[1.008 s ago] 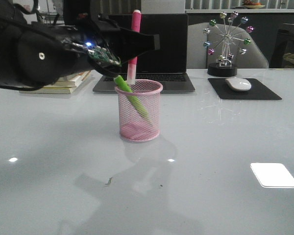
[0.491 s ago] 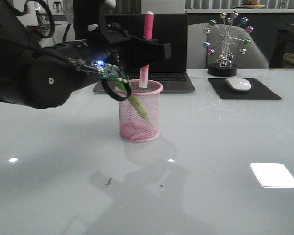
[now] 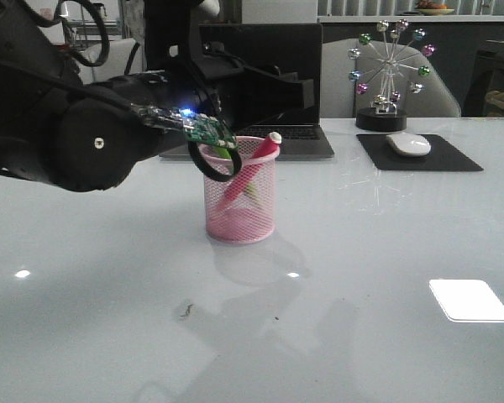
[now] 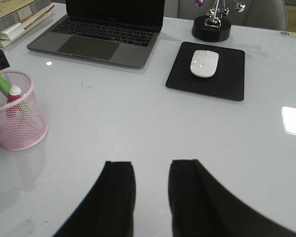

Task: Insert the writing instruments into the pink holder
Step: 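Lower the pink highlighter into the holder and open the left gripper, then raise the left gripper away from the holder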

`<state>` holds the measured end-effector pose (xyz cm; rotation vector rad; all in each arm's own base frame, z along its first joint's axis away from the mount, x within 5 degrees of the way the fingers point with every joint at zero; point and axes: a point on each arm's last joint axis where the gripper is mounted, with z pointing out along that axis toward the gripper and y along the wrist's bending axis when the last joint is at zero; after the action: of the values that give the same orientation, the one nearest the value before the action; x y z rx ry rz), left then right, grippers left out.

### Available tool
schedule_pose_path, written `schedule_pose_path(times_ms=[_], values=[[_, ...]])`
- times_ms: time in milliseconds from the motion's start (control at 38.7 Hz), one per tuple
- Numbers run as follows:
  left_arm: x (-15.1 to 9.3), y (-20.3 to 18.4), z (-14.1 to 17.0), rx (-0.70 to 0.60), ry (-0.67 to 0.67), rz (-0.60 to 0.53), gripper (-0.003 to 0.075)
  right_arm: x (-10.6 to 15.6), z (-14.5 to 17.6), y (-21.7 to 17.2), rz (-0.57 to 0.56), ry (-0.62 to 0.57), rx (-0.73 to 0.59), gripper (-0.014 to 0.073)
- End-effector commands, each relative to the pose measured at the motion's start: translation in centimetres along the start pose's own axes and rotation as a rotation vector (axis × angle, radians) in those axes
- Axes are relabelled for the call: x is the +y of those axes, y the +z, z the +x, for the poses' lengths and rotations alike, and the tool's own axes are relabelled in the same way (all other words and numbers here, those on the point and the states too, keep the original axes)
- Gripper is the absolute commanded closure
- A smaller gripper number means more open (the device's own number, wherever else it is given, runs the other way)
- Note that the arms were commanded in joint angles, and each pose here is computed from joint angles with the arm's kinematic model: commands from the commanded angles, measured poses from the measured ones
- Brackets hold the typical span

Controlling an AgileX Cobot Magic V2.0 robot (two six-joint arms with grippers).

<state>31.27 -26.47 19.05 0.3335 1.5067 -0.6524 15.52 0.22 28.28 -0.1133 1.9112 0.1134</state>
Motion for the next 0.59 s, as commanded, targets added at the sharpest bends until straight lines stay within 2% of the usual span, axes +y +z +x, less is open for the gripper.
schedule_pose_path(times_ms=[0, 129, 284, 440, 569], values=[[0.1, -0.2, -5.5, -0.218, -0.009, 0.007, 0.0327, -0.3, -1.1, -0.2, 0.031, 0.012, -0.044, 0.0283], [1.3, -0.9, -8.4, -0.224, 0.044, -0.027, 0.0327, -0.3, -1.1, -0.2, 0.031, 0.012, -0.044, 0.0283], [3.0, -2.7, -12.7, -0.143, 0.148, -0.09, 0.0327, -0.3, -1.1, -0.2, 0.031, 0.012, -0.044, 0.0283], [4.6, -5.9, -17.6, -0.105, 0.19, -0.16, 0.0327, -0.3, -1.1, -0.2, 0.031, 0.012, -0.044, 0.0283], [5.6, -9.7, -22.0, -0.137, 0.283, -0.215, 0.0327, -0.3, -1.1, -0.2, 0.032, 0.012, -0.045, 0.0283]])
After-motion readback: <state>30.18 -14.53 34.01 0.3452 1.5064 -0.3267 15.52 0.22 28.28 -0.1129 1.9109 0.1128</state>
